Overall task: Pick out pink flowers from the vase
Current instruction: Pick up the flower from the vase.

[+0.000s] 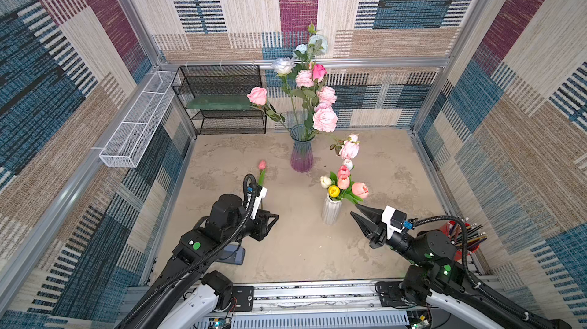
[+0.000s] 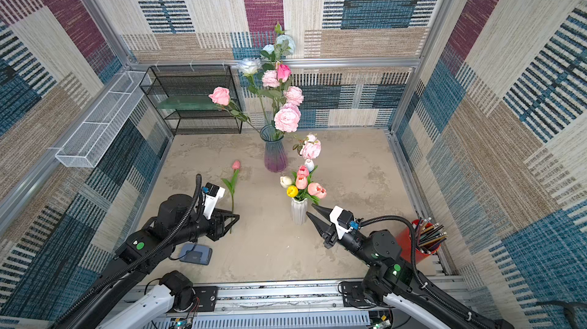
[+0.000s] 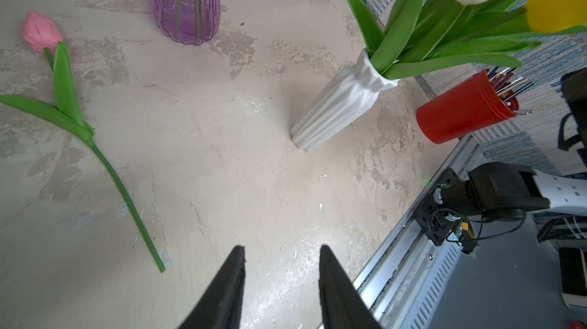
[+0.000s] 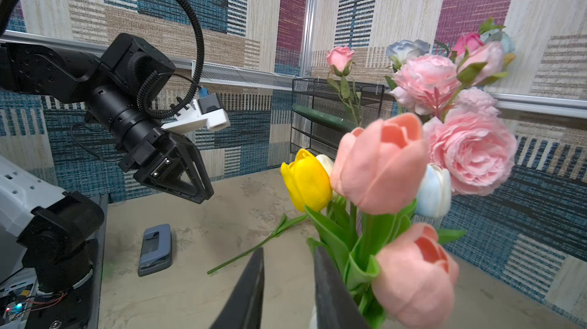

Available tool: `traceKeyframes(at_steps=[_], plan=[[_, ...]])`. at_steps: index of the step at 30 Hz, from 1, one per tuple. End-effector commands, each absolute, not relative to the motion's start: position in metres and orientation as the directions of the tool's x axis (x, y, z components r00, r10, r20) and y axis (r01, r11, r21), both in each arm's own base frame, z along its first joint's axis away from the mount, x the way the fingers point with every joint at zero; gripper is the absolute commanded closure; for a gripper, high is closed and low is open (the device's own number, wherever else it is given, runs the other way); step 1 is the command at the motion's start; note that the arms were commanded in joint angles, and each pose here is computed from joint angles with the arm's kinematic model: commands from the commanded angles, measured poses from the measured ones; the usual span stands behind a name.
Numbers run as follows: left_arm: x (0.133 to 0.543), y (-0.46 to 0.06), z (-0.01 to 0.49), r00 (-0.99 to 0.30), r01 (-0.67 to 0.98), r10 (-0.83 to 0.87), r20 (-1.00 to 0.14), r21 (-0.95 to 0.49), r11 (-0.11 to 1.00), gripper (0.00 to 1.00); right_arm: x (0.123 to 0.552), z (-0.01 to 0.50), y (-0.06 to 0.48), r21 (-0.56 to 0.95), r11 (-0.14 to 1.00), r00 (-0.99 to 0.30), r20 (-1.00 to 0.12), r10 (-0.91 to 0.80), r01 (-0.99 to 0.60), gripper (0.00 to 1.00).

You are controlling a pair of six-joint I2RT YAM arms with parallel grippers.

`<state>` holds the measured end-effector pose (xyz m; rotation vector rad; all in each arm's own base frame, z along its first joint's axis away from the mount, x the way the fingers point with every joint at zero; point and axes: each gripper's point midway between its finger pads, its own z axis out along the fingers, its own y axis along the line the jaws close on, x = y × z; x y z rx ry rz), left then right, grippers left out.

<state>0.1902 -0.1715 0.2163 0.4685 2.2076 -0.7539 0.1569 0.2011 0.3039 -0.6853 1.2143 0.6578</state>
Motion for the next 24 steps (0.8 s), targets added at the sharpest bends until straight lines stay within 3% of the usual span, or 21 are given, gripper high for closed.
traceKeyframes(at_steps=[1,8,20,24], plan=[[0.190,-0.175,0.222,-0.631,0.563,0.101,-0.769,-0.364,0.742,0.59,0.171,0.320,0.188,-0.122,0.732,0.280,-0.955,0.097,-0.670,0.70],[0.190,-0.173,0.224,-0.619,0.564,0.096,-0.779,-0.357,0.744,0.59,0.190,0.314,0.184,-0.074,0.792,0.225,-0.971,0.081,-0.606,0.71],[0.190,-0.172,0.225,-0.617,0.563,0.093,-0.782,-0.355,0.746,0.59,0.203,0.321,0.196,-0.066,0.801,0.199,-0.978,0.067,-0.596,0.71],[0.190,-0.171,0.226,-0.612,0.562,0.089,-0.786,-0.352,0.748,0.59,0.212,0.317,0.192,-0.020,0.824,0.161,-0.983,0.086,-0.566,0.75]])
